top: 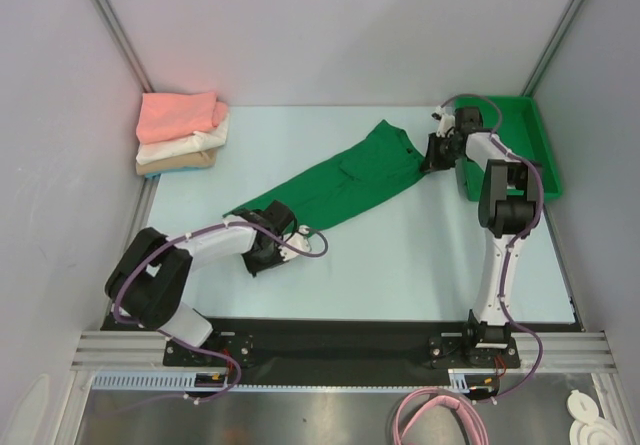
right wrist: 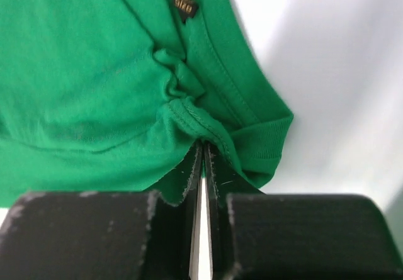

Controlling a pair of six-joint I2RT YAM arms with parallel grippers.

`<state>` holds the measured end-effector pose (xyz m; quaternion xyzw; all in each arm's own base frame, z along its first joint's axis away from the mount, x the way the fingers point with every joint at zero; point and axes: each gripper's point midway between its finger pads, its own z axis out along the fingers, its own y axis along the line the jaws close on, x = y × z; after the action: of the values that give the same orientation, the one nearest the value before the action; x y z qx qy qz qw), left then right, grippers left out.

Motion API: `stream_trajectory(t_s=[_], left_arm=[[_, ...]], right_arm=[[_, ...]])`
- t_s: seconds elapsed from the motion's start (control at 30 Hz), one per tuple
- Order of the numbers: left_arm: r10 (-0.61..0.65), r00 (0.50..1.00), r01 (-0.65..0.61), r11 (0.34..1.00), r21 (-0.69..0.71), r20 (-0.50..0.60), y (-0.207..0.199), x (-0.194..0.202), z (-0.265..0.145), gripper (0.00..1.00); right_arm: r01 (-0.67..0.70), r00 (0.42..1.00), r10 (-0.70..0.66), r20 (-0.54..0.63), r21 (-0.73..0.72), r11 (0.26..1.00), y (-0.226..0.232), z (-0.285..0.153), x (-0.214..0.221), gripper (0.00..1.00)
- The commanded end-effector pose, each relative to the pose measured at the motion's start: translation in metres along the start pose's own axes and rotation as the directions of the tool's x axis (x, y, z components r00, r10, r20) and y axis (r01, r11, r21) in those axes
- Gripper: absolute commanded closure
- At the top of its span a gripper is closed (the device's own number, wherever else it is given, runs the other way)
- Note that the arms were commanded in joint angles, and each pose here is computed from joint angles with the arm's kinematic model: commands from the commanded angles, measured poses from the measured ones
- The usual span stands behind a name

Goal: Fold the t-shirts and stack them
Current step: Fold the tshirt

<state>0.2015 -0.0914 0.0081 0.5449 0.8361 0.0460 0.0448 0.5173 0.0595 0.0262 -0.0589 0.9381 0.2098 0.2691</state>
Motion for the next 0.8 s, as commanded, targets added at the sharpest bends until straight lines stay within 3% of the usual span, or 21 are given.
stream_trajectory(t_s=[0.0, 0.27, 0.43, 0.6, 0.77], left_arm=[[0.074, 0.995, -0.089, 0.965, 0.248, 0.070, -0.065, -0.014, 0.011, 1.00], [0.238, 0.965, -0.261, 0.911, 0.320, 0.112, -0.101, -0.039, 0.004, 1.00], [0.344, 0.931, -0.365, 0.853, 0.373, 0.123, -0.130, -0.054, -0.005, 1.00], [0.440, 0.871, -0.491, 0.756, 0.433, 0.219, -0.170, -0.088, -0.031, 1.00], [0.525, 0.793, -0.608, 0.659, 0.443, 0.309, -0.212, -0.130, -0.056, 0.99]], right_arm=[[0.036, 0.999, -0.036, 0.005, 0.049, 0.998, -0.009, 0.014, -0.013, 0.94], [0.062, 0.994, -0.068, 0.084, 0.075, 0.995, -0.016, 0.031, -0.070, 0.94], [0.074, 0.992, -0.084, 0.095, 0.101, 0.992, -0.025, 0.045, -0.082, 0.93], [0.084, 0.987, -0.099, 0.127, 0.125, 0.989, -0.032, 0.051, -0.093, 0.92], [0.124, 0.982, -0.139, 0.131, 0.115, 0.986, -0.011, 0.061, -0.099, 0.91]])
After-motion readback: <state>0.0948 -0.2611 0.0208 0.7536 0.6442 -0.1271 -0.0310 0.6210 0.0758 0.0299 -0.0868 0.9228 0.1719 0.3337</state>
